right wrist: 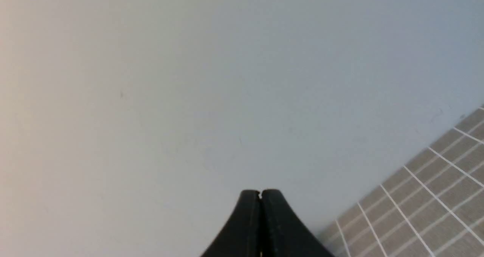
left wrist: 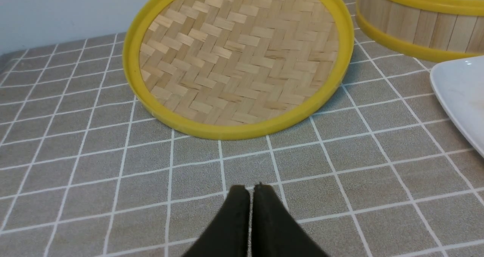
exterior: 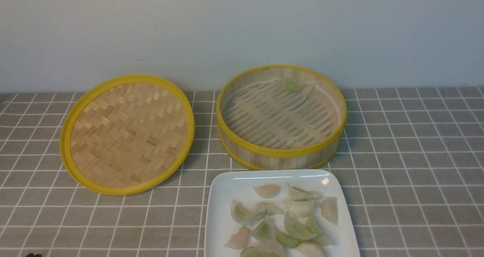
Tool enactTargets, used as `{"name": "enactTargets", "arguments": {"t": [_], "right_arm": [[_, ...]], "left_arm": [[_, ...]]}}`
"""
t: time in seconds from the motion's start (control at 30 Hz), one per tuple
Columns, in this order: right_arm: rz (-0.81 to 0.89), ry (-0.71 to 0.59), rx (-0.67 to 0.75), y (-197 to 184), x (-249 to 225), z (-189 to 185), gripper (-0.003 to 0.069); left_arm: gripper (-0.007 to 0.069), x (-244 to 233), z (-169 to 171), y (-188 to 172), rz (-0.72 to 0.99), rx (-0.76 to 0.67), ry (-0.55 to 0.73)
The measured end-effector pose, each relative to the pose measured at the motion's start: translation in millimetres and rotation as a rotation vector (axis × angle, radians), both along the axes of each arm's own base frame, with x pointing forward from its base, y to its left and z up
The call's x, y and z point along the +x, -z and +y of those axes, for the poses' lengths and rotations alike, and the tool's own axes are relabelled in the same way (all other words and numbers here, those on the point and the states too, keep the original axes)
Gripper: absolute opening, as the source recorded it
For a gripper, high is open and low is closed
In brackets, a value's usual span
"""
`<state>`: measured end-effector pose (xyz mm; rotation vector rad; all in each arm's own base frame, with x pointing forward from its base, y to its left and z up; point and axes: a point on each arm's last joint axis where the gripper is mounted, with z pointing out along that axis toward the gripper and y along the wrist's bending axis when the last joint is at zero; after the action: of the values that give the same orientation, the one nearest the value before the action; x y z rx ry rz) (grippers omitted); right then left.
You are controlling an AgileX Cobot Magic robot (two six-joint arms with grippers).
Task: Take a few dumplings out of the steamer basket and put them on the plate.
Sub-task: Use the right arm to grab a dumpling from inside the steamer
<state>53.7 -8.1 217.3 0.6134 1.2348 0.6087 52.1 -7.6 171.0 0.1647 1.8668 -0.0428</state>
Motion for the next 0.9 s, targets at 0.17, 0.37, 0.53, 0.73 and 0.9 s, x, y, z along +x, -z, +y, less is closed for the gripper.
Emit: {"name": "enactTargets", "arguments": {"t": [0.17,0.37,0.53,0.73,0.9], "right_arm": [[-0.056,0.030,0.035,-4.5,-1.5,-3.4,-0.0015],[-0.077,0.039,0.056,-6.1,-2.2,-4.6,-0.0015],[-0.011,-0.076,-0.039,-46.2,-4.1,6.6,-0.0015],[0.297,-0.239,-0.391,-126.2,23.3,22.7,-0.0015],[0.594,-0.412,-0.623,-184.4,96.7,34.4,-0.0015]], "left_arm": [[-0.0005,0.0,0.0,0.0,0.000,0.000,0.000],[-0.0005,0.0,0.0,0.1,0.001,0.000,0.000],[-0.0005,0.0,0.0,0.0,0.000,0.000,0.000],[-0.0005,0.0,0.0,0.1,0.001,0.000,0.000],[-0.0005,0.0,0.0,0.1,0.001,0.000,0.000]]}}
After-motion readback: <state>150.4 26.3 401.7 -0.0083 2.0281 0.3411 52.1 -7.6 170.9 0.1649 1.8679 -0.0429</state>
